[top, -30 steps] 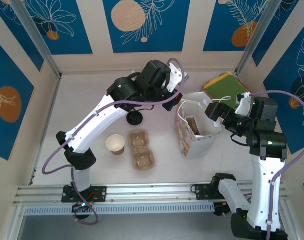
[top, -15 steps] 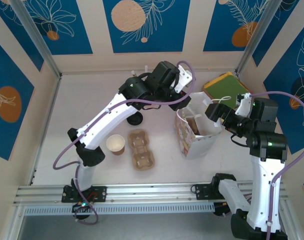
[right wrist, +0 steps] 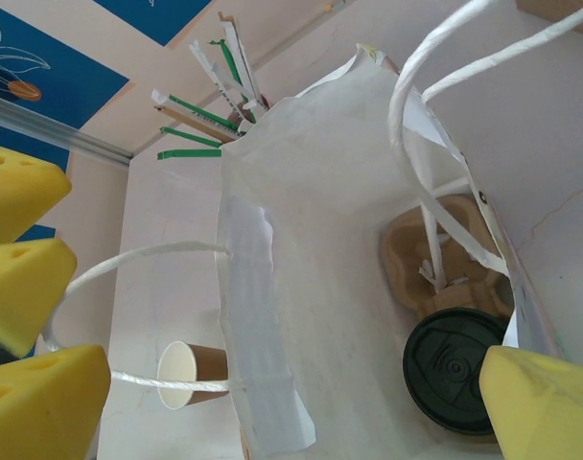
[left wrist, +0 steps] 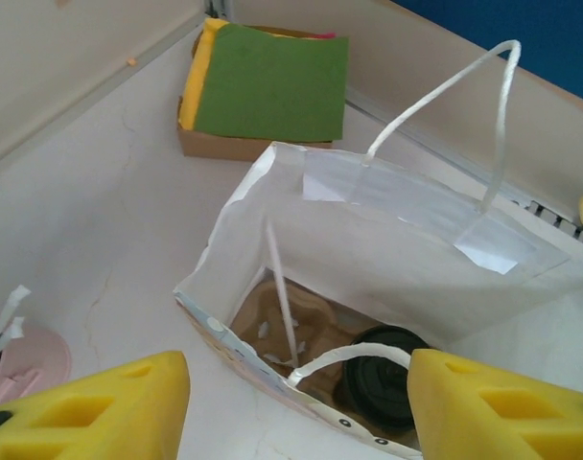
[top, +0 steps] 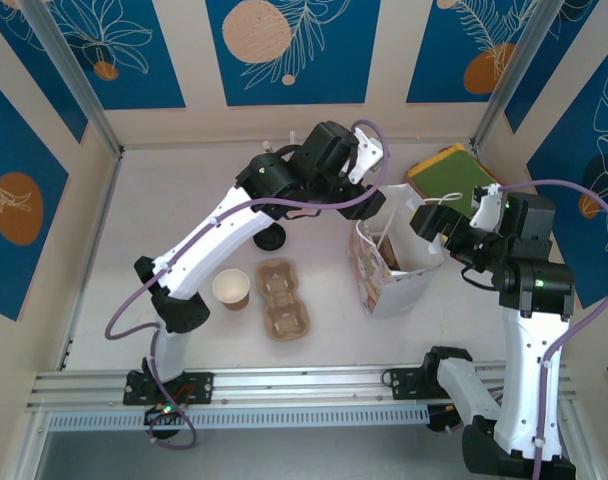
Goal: Pack the takeout coffee
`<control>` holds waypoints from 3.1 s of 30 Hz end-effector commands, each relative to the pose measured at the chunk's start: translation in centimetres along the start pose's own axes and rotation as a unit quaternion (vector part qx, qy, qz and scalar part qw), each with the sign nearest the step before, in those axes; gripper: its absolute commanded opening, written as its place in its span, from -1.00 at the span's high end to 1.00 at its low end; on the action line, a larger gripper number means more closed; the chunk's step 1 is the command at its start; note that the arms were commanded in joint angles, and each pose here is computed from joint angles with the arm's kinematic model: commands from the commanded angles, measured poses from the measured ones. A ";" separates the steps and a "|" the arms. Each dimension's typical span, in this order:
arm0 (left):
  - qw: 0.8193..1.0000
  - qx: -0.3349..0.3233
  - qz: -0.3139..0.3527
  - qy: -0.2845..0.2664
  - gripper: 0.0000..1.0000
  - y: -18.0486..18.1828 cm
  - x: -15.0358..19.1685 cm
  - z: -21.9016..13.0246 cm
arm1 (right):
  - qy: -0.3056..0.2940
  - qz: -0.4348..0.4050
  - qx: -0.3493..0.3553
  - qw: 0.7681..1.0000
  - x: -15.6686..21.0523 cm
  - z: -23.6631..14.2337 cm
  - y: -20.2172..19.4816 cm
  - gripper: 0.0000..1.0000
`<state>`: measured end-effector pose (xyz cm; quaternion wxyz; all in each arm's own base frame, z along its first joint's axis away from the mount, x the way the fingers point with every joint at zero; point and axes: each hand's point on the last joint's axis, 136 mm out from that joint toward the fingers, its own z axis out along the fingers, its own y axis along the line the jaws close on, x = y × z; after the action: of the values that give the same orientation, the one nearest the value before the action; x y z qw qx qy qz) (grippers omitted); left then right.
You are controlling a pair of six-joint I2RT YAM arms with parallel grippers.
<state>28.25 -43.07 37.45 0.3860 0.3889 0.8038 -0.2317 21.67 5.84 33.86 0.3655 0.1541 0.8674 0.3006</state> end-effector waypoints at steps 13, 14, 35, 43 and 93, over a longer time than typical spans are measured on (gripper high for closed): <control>0.994 -0.061 -0.063 -0.060 -1.00 5.8 -1.2 -4.9 | -0.073 -0.001 0.104 0.992 -7.7 -1.4 -0.9 -0.98; 0.994 -0.068 -0.068 -0.059 -1.00 6.4 -1.0 -5.0 | -0.080 0.000 0.116 0.990 -8.4 -1.3 -1.2 -0.98; 0.985 -0.097 -0.140 -0.012 -1.00 13.5 4.6 -6.0 | -0.063 0.133 0.234 0.961 -21.3 9.7 -14.6 -1.00; 0.981 -0.108 -0.161 -0.012 -1.00 15.6 5.2 -6.6 | 0.000 0.157 0.290 0.944 -21.3 16.7 -21.6 -0.73; 0.969 -0.127 -0.211 0.008 -1.00 18.8 6.5 -5.7 | 0.103 0.061 0.415 0.902 -18.4 26.7 -29.9 0.21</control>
<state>38.22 -25.56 33.82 0.3702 0.1720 0.8931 -0.1889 52.99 -15.25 6.40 0.1375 0.3080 0.9401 -0.0484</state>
